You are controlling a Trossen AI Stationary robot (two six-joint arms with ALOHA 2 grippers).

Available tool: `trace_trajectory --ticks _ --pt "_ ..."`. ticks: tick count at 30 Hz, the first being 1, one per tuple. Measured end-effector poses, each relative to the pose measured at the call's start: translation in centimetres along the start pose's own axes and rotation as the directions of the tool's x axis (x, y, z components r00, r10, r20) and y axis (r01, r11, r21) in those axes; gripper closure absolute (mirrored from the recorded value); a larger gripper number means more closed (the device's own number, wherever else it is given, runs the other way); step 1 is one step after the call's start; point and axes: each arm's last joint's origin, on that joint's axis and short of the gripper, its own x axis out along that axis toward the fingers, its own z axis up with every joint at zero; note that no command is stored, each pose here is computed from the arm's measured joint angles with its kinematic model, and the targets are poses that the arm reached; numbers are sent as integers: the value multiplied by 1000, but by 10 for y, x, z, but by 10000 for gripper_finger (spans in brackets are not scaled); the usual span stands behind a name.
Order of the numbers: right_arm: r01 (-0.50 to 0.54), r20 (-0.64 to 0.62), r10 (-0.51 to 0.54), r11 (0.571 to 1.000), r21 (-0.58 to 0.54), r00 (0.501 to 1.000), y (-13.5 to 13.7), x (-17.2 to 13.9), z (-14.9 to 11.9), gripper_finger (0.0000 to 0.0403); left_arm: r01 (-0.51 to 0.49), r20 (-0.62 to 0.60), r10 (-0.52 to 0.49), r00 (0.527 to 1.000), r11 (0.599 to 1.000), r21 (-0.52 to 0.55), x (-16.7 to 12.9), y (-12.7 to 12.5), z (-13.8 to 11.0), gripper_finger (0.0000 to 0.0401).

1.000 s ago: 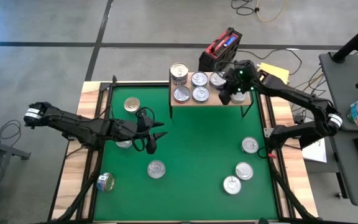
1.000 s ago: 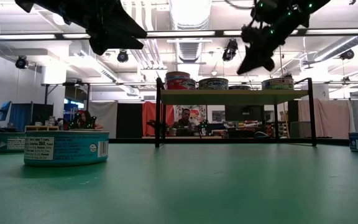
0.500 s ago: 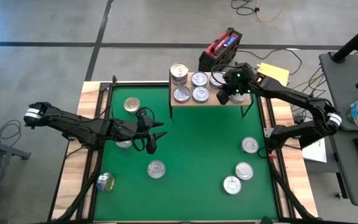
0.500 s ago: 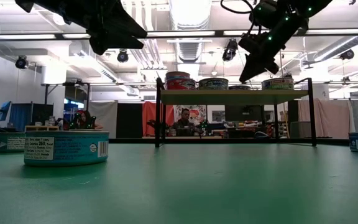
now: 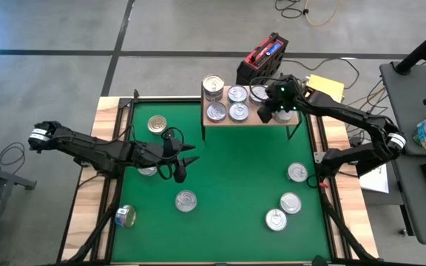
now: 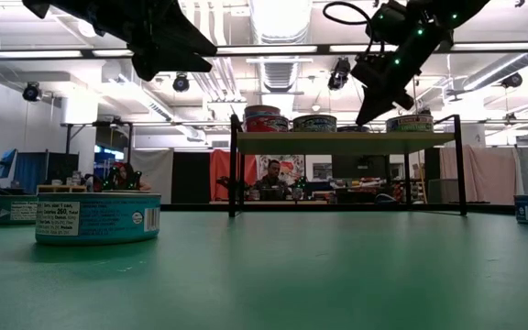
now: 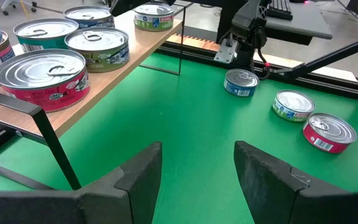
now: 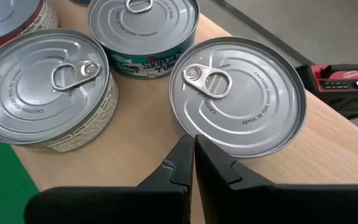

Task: Stack canned seafood by type on shelf
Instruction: Put the blue tuna can on the shelf

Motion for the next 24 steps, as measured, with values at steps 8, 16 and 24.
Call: trace_trajectory --ticks 8,16,24 --pt "10 0 -10 1000 0 1000 0 0 0 394 0 0 0 1000 1000 0 0 0 0 217" --pt "53 -1 -53 999 -6 999 -2 0 0 394 0 -1 0 1000 1000 0 0 0 0 217" --pt "47 9 -46 999 -1 999 -1 -6 1 394 0 -1 0 1000 1000 0 0 0 0 217"
